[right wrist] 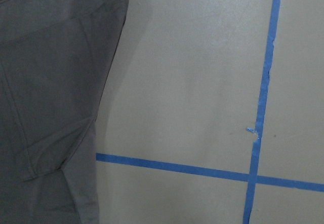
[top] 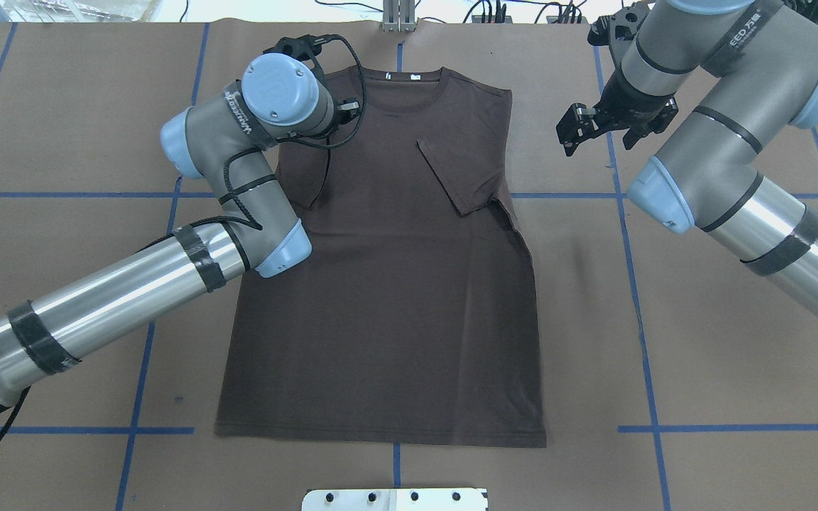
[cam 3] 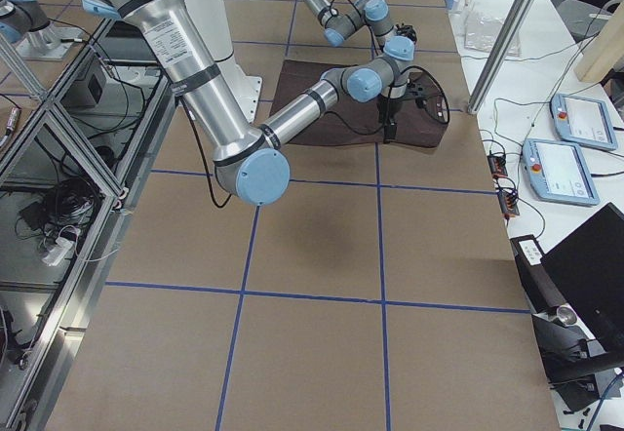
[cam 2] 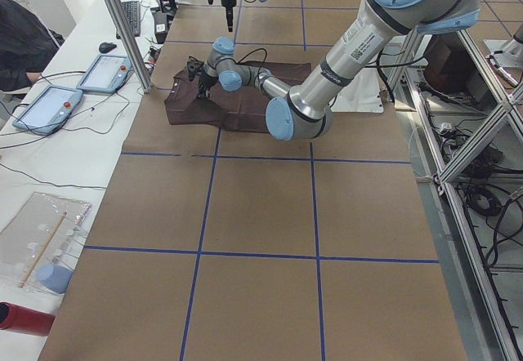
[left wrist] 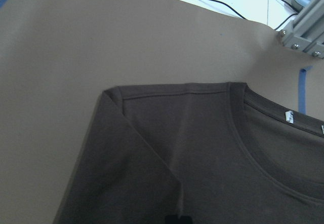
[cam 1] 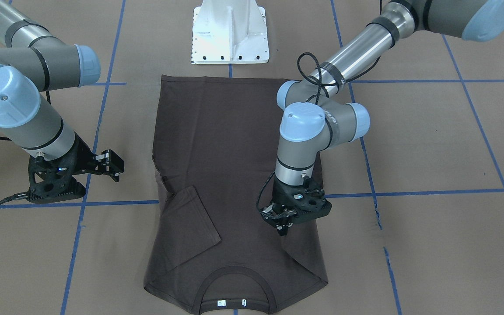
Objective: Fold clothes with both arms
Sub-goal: 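Grasp the other sleeve with the left gripper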
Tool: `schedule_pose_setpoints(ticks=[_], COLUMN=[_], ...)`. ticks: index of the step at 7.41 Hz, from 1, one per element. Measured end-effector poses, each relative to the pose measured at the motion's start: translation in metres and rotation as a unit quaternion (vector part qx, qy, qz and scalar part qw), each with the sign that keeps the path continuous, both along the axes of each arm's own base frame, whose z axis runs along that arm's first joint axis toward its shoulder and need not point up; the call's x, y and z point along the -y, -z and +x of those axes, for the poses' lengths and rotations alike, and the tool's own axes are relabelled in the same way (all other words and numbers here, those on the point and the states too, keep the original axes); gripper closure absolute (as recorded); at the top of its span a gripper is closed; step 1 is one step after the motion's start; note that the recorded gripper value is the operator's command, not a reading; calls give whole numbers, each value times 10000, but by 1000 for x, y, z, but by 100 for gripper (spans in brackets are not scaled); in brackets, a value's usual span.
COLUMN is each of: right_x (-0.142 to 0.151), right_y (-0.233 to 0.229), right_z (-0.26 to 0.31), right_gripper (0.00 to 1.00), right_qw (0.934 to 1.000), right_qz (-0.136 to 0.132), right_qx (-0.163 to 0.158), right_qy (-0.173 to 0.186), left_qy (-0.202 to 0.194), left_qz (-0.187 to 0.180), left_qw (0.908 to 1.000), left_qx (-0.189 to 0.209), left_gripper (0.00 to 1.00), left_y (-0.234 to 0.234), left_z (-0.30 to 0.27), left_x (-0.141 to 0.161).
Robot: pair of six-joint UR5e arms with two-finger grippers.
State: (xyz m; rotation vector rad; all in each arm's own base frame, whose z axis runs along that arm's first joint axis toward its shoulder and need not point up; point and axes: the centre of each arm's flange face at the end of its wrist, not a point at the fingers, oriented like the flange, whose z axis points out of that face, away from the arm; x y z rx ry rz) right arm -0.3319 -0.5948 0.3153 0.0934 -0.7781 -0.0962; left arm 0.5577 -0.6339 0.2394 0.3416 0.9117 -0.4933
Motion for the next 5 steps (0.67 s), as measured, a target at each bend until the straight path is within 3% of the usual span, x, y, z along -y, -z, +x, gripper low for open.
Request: schedule_pose_setpoints(ticks=[1,5], right_x=[0,-7], right_y=[-2,-25], right_z=[0,1], right_gripper=[0,0], right_qw=[10000,9999], right_qz=[-14,39], right_qx=[-10,76], right_qy=[-7,-75], left_qy=[-39,-230], left_qz=[-3,223], left_qw=[10000,9992], left_qx=[-25,-251], left_gripper=[1,0], left_y=[4,15], left_z=[10,20], left_x=[-5,-19])
